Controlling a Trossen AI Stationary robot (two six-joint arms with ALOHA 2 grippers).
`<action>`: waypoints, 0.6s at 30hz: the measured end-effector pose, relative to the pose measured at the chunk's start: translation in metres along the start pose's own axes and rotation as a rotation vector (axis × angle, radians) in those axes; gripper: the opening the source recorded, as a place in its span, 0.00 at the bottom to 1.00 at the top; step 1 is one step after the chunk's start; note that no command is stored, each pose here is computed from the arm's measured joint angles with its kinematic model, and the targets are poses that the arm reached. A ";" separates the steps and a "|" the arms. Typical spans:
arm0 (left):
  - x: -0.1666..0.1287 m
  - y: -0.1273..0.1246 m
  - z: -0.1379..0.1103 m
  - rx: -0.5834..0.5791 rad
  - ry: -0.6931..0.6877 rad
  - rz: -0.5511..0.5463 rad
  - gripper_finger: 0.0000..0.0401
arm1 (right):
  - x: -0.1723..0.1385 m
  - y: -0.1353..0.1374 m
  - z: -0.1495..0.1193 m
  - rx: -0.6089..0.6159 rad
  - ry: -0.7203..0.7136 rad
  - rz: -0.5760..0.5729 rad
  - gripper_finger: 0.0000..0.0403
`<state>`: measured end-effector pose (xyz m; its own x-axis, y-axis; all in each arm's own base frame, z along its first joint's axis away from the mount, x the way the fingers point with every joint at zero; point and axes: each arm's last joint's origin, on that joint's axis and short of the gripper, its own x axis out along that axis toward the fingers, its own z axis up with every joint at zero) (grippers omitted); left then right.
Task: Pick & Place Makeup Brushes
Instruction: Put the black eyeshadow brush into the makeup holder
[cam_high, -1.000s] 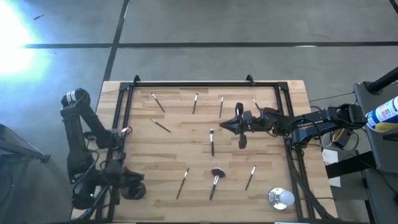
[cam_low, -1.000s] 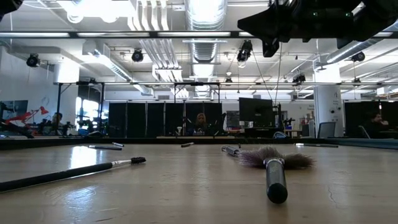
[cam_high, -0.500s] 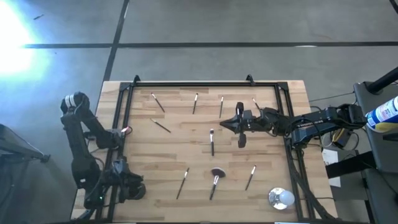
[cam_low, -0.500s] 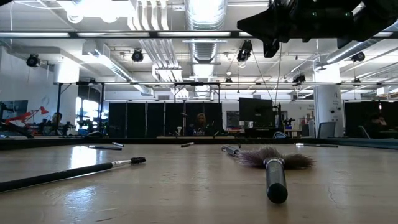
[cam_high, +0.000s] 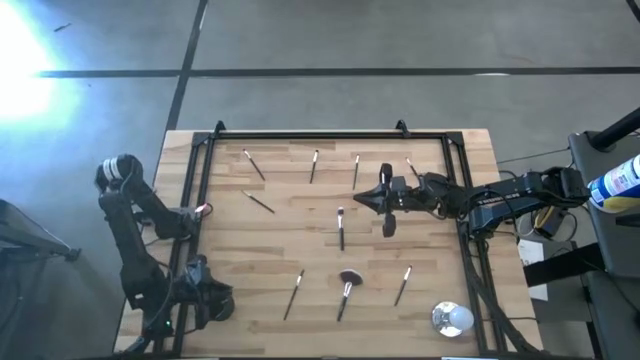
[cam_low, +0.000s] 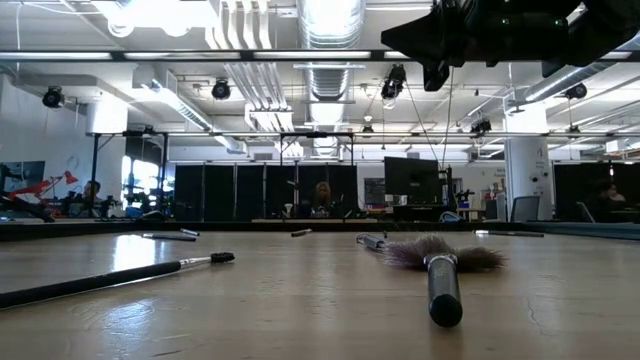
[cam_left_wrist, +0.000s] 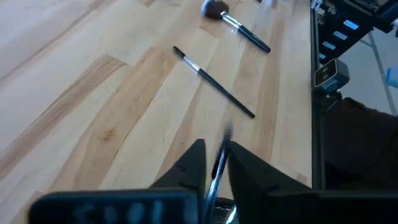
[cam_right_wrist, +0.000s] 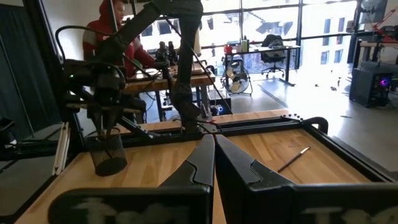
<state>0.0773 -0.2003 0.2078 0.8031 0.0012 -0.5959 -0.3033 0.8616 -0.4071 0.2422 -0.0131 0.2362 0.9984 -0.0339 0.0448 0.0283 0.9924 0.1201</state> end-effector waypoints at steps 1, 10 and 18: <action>0.000 -0.001 0.000 -0.002 0.000 -0.002 0.17 | 0.000 0.000 0.000 0.002 0.000 0.000 0.02; -0.013 -0.008 0.017 -0.024 -0.032 -0.034 0.27 | 0.000 0.000 -0.001 0.007 0.007 0.004 0.02; -0.015 0.009 0.066 -0.157 -0.228 0.021 0.23 | -0.002 -0.002 -0.014 -0.034 0.158 -0.005 0.02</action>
<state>0.0964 -0.1586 0.2589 0.8852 0.1477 -0.4410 -0.3824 0.7709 -0.5094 0.2410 -0.0132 0.2218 0.9934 -0.0227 -0.1128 0.0325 0.9958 0.0856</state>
